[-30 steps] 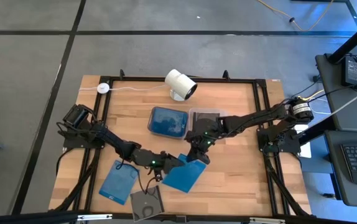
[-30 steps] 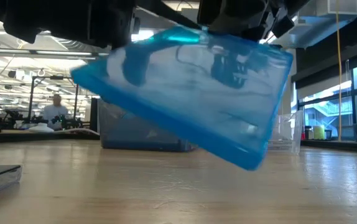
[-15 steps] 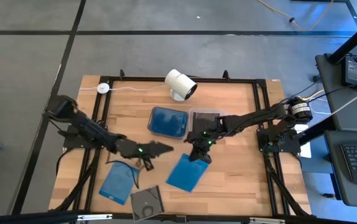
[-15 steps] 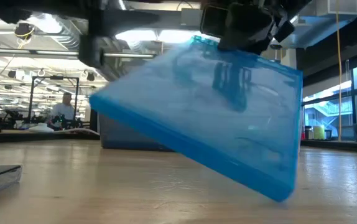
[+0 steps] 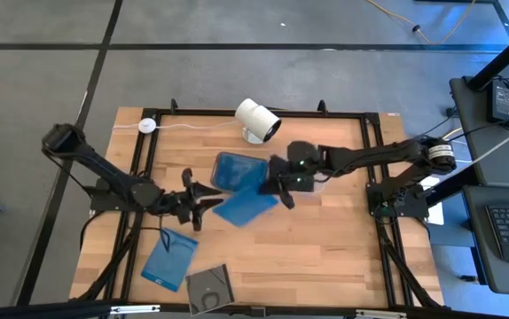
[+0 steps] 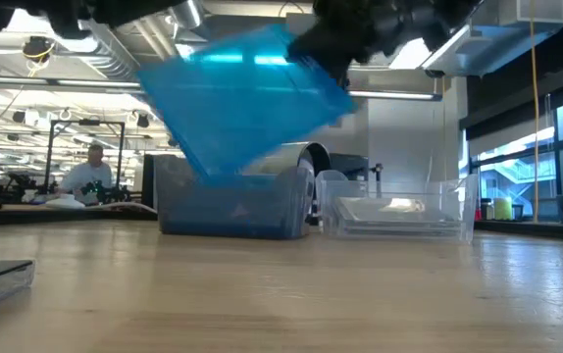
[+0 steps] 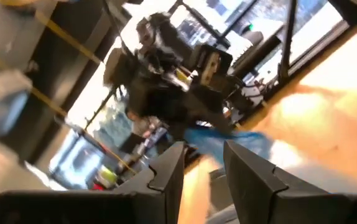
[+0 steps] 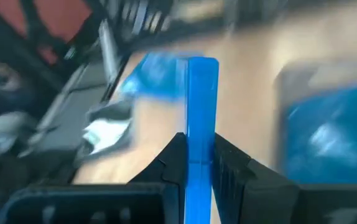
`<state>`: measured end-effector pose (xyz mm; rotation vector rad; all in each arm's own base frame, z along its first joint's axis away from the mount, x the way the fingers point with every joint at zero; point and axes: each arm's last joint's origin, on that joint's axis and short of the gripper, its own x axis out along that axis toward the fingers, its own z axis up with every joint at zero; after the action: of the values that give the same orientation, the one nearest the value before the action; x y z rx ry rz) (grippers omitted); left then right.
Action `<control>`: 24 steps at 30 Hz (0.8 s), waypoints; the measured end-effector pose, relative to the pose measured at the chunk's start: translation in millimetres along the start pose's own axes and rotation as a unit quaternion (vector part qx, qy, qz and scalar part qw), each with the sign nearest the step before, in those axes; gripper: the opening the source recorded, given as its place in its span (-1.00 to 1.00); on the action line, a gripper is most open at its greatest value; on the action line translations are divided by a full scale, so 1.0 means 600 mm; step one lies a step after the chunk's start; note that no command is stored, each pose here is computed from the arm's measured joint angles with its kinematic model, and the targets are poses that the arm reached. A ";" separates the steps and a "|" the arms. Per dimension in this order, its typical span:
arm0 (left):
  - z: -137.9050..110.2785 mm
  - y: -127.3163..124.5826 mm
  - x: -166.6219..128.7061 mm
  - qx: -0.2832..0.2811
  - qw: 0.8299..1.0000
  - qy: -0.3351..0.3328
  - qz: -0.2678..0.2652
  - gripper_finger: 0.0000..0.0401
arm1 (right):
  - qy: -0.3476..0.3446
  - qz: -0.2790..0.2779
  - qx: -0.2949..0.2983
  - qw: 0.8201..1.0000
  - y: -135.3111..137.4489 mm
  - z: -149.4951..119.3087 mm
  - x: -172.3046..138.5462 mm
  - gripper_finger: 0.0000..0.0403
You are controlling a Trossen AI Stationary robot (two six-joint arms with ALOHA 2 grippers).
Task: Pick & place jewel cases by type
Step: Put the right blue cd case into the black bin
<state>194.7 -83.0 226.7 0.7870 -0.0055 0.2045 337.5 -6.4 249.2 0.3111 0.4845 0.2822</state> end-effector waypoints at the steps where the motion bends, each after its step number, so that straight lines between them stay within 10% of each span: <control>1: 0.002 0.002 -0.004 -0.022 1.000 0.004 0.007 -0.45 | -0.020 -0.015 -0.017 1.000 0.001 0.009 -0.008 -0.73; 10: 0.014 0.001 -0.026 -0.152 0.987 0.032 0.037 -0.46 | -0.134 -0.070 -0.123 0.981 0.008 0.041 -0.027 -0.73; 24: 0.028 -0.014 -0.060 -0.173 0.977 0.088 0.087 -0.47 | -0.281 -0.209 -0.047 0.935 -0.039 -0.087 -0.049 -0.73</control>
<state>162.1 -107.0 229.7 0.4176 0.0571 0.4274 291.3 -26.0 208.9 0.1763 -0.0367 -0.2020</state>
